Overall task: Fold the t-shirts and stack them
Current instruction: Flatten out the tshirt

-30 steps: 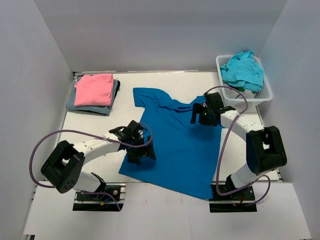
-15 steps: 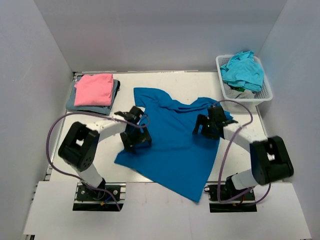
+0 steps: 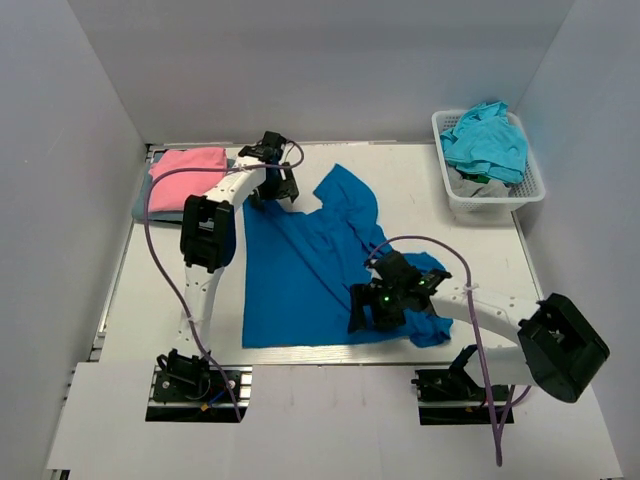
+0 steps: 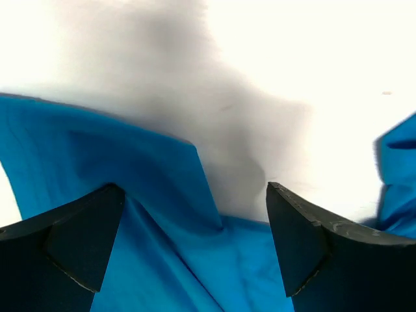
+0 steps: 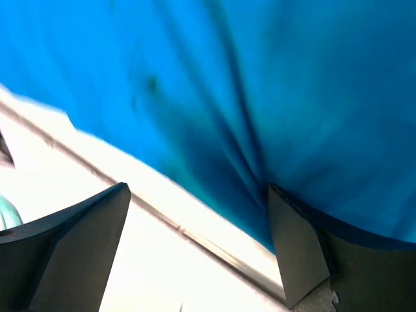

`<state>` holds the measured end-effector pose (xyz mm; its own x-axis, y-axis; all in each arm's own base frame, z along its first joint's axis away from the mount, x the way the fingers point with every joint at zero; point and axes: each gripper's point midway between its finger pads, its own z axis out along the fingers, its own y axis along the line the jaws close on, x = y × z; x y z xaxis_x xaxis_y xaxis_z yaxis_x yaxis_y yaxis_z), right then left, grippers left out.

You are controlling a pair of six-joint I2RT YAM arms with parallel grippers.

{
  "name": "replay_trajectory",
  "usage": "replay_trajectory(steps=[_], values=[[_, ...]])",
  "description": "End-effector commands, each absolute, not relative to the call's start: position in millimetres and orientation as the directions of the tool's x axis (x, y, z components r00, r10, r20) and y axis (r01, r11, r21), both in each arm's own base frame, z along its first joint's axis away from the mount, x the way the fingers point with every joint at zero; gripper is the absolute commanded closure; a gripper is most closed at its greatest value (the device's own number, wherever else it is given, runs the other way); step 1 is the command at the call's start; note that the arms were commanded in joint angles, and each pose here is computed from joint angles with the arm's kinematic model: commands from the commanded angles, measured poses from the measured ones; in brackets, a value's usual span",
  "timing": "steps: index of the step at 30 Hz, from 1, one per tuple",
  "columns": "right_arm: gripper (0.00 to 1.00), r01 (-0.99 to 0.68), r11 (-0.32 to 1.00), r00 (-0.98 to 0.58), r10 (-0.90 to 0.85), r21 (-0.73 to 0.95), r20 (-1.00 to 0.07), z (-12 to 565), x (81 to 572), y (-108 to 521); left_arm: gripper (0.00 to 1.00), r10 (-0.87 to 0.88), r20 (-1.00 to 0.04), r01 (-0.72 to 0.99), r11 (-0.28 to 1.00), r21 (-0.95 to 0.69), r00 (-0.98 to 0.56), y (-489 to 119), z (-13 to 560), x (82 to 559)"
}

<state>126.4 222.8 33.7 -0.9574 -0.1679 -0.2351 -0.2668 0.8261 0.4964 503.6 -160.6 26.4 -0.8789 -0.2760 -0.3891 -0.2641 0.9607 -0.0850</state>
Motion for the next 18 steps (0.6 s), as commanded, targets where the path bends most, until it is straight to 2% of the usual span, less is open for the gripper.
replay_trajectory(steps=[1, 3, 4, 6, 7, 9, 11, 12, 13, 17, 18], values=[[0.10, -0.327, 0.807, -0.944, -0.301, 0.491, -0.135, 39.4, 94.1, 231.8, 0.00, -0.169, -0.448, -0.130, 0.985, -0.118, -0.878, -176.5, 53.0, 518.6], [0.10, -0.357, 0.820, -0.934, -0.325, 0.448, -0.149, 39.9, 98.1, 231.3, 0.00, -0.164, -0.463, -0.114, 0.984, -0.135, -0.871, -182.2, 63.6, 514.5], [0.10, -0.384, 0.834, -0.920, -0.308, 0.396, -0.244, 53.2, 126.3, 238.0, 0.00, -0.169, -0.485, -0.110, 0.983, -0.148, -0.858, -180.8, 80.6, 510.5], [0.10, -0.400, 0.871, -0.900, -0.315, 0.284, -0.302, 61.1, 147.8, 228.0, 0.00, -0.174, -0.515, -0.123, 0.984, -0.131, -0.839, -172.2, 99.9, 504.8], [0.10, -0.397, 0.891, -0.871, -0.292, 0.218, -0.394, 80.8, 174.9, 230.4, 0.00, -0.177, -0.536, -0.131, 0.984, -0.122, -0.826, -167.4, 111.6, 502.5], [0.10, -0.358, 0.927, -0.827, -0.259, 0.112, -0.499, 113.3, 209.8, 224.2, 0.00, -0.208, -0.598, -0.179, 0.978, -0.109, -0.774, -156.3, 148.9, 493.8], [0.10, -0.279, 0.960, -0.782, -0.232, -0.007, -0.579, 130.9, 242.4, 206.6, 0.00, -0.222, -0.603, -0.205, 0.974, -0.098, -0.766, -146.8, 163.1, 479.0], [0.10, -0.250, 0.968, -0.779, -0.220, -0.031, -0.587, 132.9, 250.2, 199.9, 0.00, -0.243, -0.622, -0.206, 0.969, -0.133, -0.744, -145.8, 184.4, 469.9], [0.10, -0.213, 0.972, -0.782, -0.227, -0.094, -0.580, 125.2, 259.5, 190.9, 0.00, -0.252, -0.605, -0.209, 0.967, -0.143, -0.755, -145.5, 175.2, 460.0], [0.10, -0.168, 0.981, -0.787, -0.190, -0.092, -0.587, 124.2, 293.4, 189.5, 0.00, -0.276, -0.562, -0.168, 0.957, -0.237, -0.780, -163.4, 162.5, 423.1], [0.10, -0.173, 0.981, -0.789, -0.194, -0.093, -0.583, 119.1, 298.7, 192.8, 0.00, -0.275, -0.525, -0.178, 0.957, -0.229, -0.806, -164.1, 141.0, 407.5]])
